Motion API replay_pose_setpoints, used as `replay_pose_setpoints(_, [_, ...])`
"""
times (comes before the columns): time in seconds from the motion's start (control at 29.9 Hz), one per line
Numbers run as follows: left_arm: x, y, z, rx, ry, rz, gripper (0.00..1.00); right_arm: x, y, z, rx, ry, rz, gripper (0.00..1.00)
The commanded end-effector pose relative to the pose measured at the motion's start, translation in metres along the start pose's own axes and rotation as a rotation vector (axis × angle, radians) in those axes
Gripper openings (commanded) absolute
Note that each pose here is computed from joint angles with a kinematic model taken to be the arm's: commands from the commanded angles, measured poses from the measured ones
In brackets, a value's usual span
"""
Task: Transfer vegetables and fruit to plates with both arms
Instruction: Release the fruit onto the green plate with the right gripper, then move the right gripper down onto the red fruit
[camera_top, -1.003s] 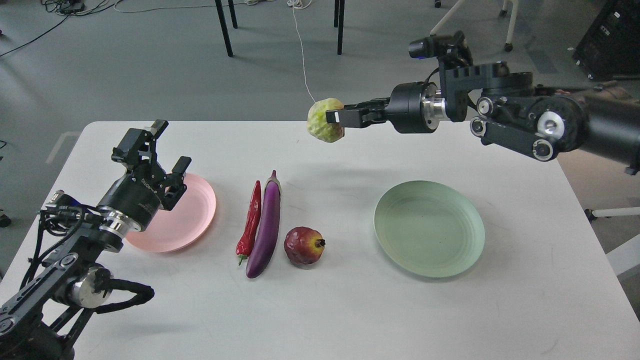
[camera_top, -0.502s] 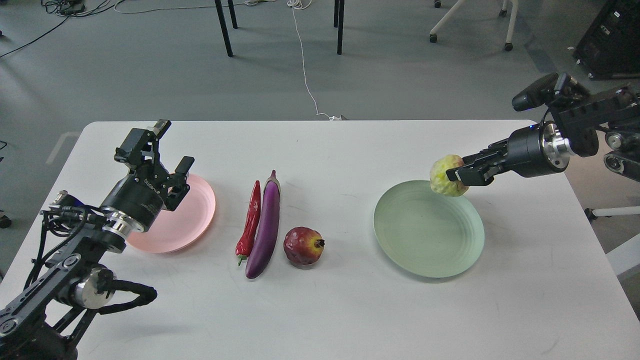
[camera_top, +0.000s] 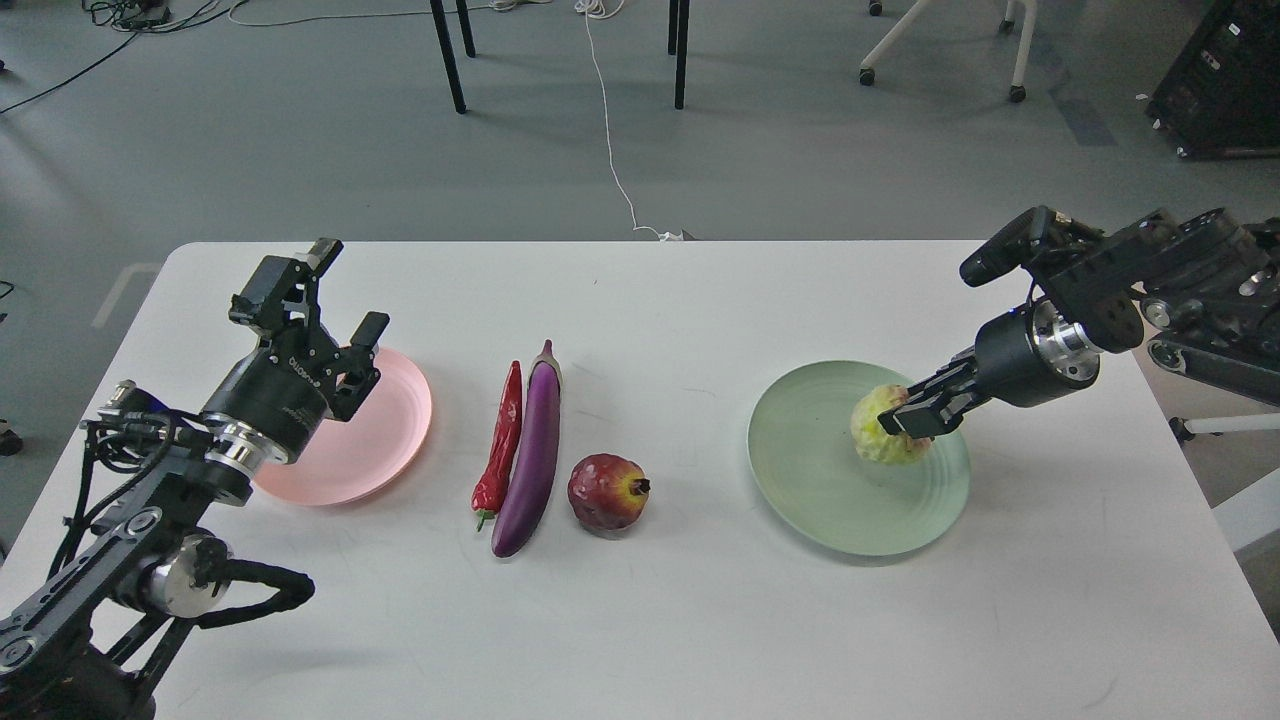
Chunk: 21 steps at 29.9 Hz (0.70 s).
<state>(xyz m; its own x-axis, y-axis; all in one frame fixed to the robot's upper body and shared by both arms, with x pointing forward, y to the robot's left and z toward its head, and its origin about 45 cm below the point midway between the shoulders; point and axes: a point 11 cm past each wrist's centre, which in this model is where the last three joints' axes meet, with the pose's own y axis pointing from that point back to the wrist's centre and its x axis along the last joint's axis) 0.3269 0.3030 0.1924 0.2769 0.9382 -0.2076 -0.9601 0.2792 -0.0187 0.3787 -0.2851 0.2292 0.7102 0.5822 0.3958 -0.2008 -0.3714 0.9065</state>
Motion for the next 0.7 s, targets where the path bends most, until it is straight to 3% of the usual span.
replay_pose_setpoints(0.0, [0.000,0.000,0.001,-0.002,-0.003,-0.001,0.98,0.001,-0.001,-0.001,0.003,0.002,0.000,0.79])
replay_pose_setpoints(0.17, [0.000,0.000,0.001,-0.002,-0.001,-0.002,0.98,0.001,0.000,-0.001,0.001,0.001,0.002,0.94])
replay_pose_setpoints(0.43, [-0.001,0.000,0.001,-0.001,-0.001,-0.004,0.98,0.060,0.029,-0.019,0.036,0.018,0.148,0.94])
replay_pose_setpoints(0.67, [0.000,0.000,0.001,0.000,-0.004,-0.003,0.98,0.099,-0.014,-0.095,0.200,0.115,0.109,0.95])
